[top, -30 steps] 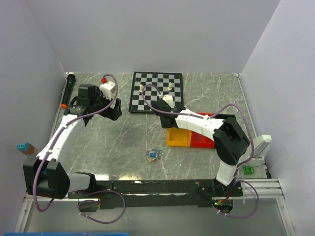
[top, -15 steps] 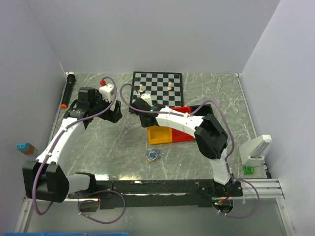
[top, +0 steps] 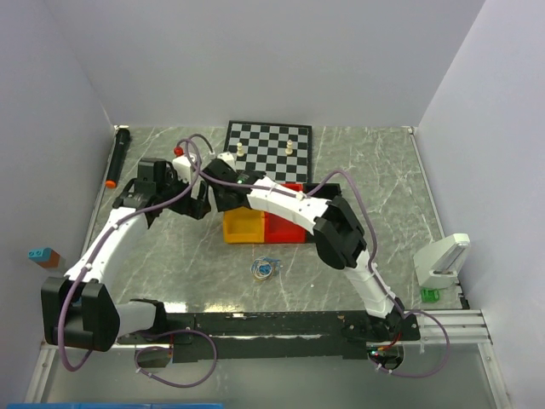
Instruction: Untangle the cables
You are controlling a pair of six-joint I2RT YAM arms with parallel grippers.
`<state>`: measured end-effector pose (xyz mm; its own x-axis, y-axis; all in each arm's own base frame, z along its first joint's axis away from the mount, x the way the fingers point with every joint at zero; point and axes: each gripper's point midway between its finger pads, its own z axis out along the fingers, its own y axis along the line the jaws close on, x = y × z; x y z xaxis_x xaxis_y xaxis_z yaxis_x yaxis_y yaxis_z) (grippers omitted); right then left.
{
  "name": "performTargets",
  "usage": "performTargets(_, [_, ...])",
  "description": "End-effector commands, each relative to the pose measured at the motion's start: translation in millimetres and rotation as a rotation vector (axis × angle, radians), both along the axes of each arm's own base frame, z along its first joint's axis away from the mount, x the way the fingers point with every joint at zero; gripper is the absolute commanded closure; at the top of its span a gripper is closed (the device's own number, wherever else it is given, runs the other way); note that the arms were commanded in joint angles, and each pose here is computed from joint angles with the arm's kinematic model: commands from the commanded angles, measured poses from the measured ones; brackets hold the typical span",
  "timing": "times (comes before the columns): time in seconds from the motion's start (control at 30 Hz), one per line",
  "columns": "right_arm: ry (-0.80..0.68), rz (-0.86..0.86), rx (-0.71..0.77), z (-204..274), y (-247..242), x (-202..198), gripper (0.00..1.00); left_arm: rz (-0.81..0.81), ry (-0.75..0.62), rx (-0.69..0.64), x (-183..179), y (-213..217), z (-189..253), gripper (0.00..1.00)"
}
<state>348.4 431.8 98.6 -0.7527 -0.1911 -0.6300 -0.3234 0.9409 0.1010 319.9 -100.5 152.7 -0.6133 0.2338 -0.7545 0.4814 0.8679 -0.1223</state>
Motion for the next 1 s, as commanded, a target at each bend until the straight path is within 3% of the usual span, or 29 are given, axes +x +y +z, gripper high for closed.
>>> performTargets(0.0, [-0.063,0.149,0.175,50.7,51.2,-4.5,0.6,0.026,-0.055,-0.034,4.5,-0.9,15.9,0.03])
performTargets(0.13, [-0.105,0.207,0.218,75.5,50.5,-13.0,0.41,0.044,-0.06,-0.031,4.5,2.5,17.5,0.03])
performTargets(0.3, [-0.183,0.157,0.213,106.6,6.8,-17.1,0.31,0.015,-0.058,-0.05,2.8,-2.7,20.8,0.03])
performTargets(0.47, [-0.187,0.037,0.202,107.5,-74.7,-32.7,0.3,-0.046,-0.032,-0.074,-2.5,-11.7,16.4,0.03])
performTargets(0.57, [-0.206,0.056,0.183,101.6,-112.4,-56.4,0.32,-0.097,-0.016,-0.093,-8.0,-20.3,16.1,0.03])
performTargets(0.8, [-0.053,0.311,0.239,37.7,-124.5,-134.5,0.46,-0.305,-0.058,-0.062,-35.6,-65.6,15.4,0.03])
performTargets(0.97, [-0.022,0.377,0.259,8.1,-126.0,-156.3,0.5,-0.488,-0.04,-0.065,-66.9,-91.9,3.1,0.03])
